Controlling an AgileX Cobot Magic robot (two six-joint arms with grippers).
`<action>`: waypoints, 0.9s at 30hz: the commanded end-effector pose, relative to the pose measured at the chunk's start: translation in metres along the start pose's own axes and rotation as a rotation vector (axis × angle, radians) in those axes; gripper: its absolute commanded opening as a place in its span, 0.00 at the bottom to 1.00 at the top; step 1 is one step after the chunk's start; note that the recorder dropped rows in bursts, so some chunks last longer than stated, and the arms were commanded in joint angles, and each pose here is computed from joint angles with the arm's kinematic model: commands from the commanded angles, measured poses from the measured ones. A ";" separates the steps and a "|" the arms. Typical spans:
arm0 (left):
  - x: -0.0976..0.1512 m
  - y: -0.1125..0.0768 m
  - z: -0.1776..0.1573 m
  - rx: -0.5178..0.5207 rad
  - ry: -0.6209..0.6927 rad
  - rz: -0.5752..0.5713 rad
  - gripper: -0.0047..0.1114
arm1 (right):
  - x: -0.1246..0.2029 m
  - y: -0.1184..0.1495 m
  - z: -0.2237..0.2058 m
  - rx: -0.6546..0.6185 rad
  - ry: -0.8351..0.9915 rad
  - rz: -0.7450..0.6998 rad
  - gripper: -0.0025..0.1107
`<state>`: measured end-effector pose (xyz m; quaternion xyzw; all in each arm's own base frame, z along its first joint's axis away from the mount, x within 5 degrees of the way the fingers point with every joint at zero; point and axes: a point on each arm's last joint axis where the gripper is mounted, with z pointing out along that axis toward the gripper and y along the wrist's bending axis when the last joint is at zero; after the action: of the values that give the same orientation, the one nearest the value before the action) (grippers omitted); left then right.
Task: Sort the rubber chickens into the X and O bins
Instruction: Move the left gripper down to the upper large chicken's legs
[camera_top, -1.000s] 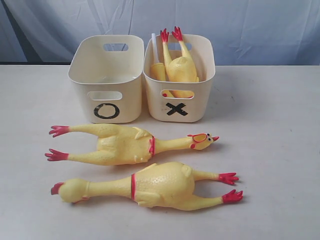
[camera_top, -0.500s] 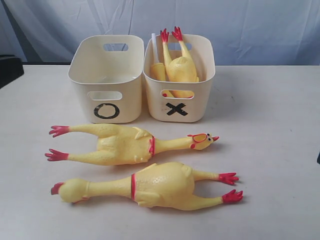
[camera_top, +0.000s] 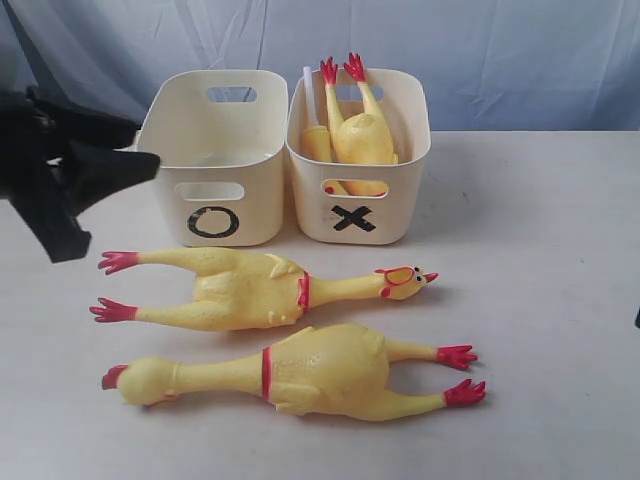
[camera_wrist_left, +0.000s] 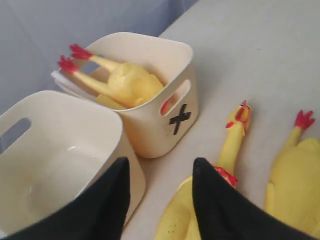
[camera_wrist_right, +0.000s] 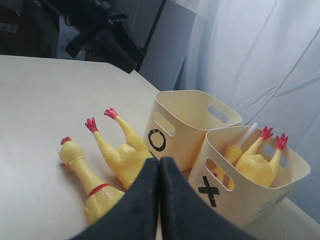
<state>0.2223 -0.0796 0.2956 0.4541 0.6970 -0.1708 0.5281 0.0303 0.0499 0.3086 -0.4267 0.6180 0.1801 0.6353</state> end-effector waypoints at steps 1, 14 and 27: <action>0.003 -0.005 0.042 0.066 0.045 0.078 0.45 | 0.001 0.001 0.000 -0.001 0.002 0.013 0.02; 0.009 -0.025 0.145 0.214 0.144 0.128 0.52 | 0.000 0.002 -0.006 0.006 -0.026 0.012 0.02; 0.019 -0.009 0.101 0.123 0.572 0.448 0.52 | 0.001 0.003 -0.007 -0.004 -0.020 0.009 0.02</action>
<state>0.2734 -0.1542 0.2339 0.6510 0.6892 0.0084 0.3182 0.0242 0.0463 0.3090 -0.4237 0.6124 0.1864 0.6408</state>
